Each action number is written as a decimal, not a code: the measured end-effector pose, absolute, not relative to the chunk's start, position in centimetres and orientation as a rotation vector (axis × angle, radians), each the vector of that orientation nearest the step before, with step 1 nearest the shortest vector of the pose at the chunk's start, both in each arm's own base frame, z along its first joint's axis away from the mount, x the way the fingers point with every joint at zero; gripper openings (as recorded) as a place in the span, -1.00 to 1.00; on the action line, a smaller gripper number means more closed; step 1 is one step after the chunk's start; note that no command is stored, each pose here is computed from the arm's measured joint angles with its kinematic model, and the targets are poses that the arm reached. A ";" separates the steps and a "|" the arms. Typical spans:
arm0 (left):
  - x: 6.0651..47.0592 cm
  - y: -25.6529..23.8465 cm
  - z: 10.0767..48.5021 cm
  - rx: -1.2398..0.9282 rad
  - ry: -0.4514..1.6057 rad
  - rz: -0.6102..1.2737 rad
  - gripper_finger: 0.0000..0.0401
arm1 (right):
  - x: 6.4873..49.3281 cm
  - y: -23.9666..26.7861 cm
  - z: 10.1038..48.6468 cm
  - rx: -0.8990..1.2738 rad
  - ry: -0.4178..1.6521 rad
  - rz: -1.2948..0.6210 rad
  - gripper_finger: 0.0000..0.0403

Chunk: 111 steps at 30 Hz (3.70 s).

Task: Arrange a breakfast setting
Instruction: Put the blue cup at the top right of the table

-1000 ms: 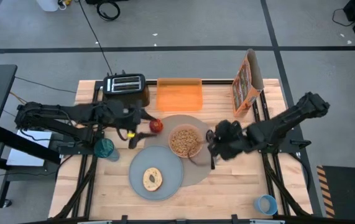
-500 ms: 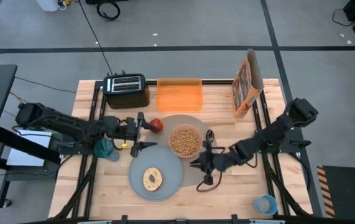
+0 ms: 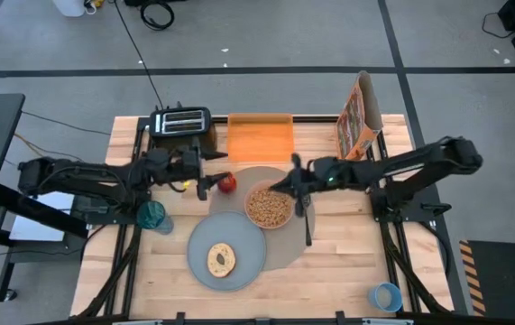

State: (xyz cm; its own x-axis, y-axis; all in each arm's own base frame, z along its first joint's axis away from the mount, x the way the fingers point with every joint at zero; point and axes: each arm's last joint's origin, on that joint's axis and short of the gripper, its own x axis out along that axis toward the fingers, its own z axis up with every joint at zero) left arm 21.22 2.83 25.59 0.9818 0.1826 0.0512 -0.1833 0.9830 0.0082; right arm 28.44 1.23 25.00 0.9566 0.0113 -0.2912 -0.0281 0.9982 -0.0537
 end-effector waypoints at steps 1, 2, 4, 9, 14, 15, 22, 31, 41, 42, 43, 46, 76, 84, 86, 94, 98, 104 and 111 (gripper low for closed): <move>21.1 3.0 25.6 0.013 -0.046 0.193 0.44 | 27.7 1.1 25.5 -0.030 0.317 0.000 -0.92; 21.1 3.2 25.6 0.013 -0.042 0.200 0.44 | 26.9 1.2 26.0 -0.001 0.343 -0.012 -0.94; 21.0 3.4 25.6 0.023 -0.039 0.208 0.44 | 25.4 2.1 27.5 0.059 0.421 -0.007 -0.97; 21.0 3.6 25.7 0.089 -0.042 0.218 0.44 | 23.1 5.7 30.8 0.168 0.585 -0.039 -0.97; 21.0 3.1 25.9 0.123 -0.053 0.198 0.44 | 23.0 10.3 31.6 0.330 0.741 -0.029 -0.98; 21.1 2.9 25.8 0.131 -0.053 0.186 0.44 | 23.0 11.3 31.7 0.372 0.773 -0.034 -0.98; 21.2 0.7 25.8 0.166 -0.055 0.086 0.44 | 22.6 18.2 32.8 0.714 1.079 -0.170 -0.97; 21.2 -1.2 24.9 0.142 0.036 -0.011 0.44 | 20.1 26.8 29.7 1.070 1.508 -0.572 -0.73; 20.9 -3.7 24.3 0.063 0.093 -0.132 0.44 | 17.7 30.4 25.6 1.110 1.584 -0.960 -0.09; 20.8 -4.1 24.2 0.055 0.100 -0.147 0.44 | 17.4 30.5 25.3 1.080 1.604 -0.998 -0.06; 20.8 -4.4 24.2 0.051 0.104 -0.163 0.44 | 17.1 30.4 25.1 1.055 1.623 -1.029 -0.04; 20.6 -5.2 24.1 0.047 0.107 -0.203 0.44 | 16.8 30.2 25.2 1.030 1.629 -1.071 -0.03; 20.2 -6.5 24.1 0.051 0.108 -0.247 0.44 | 17.2 29.2 20.5 1.018 1.664 -1.032 -0.93; 20.3 -5.9 24.2 0.050 0.110 -0.216 0.44 | 21.3 26.6 23.1 0.929 1.686 -0.887 -0.94; 20.2 -5.6 24.3 0.049 0.110 -0.204 0.44 | 22.9 24.9 24.6 0.854 1.653 -0.842 -0.94; 18.9 -5.2 24.9 0.009 0.124 -0.201 0.44 | 28.6 15.7 28.9 0.434 1.579 -0.568 -0.94; 18.1 -5.0 25.1 -0.023 0.154 -0.198 0.44 | 30.6 9.9 28.9 0.291 1.608 -0.536 -0.94; 17.2 -4.7 25.0 -0.065 0.206 -0.191 0.44 | 32.0 2.3 29.3 0.134 1.619 -0.474 -0.94; 17.1 -4.7 24.5 -0.074 0.257 -0.186 0.44 | 32.6 -3.0 29.0 -0.055 1.626 -0.262 -0.94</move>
State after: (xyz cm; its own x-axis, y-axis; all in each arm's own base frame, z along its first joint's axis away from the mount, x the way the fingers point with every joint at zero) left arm 17.09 -4.68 24.51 0.9502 -0.1923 -0.2454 0.1735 0.9801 -0.0963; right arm 32.64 -3.05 28.96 -0.0760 -0.1942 -0.9780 0.1231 0.9715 -0.2025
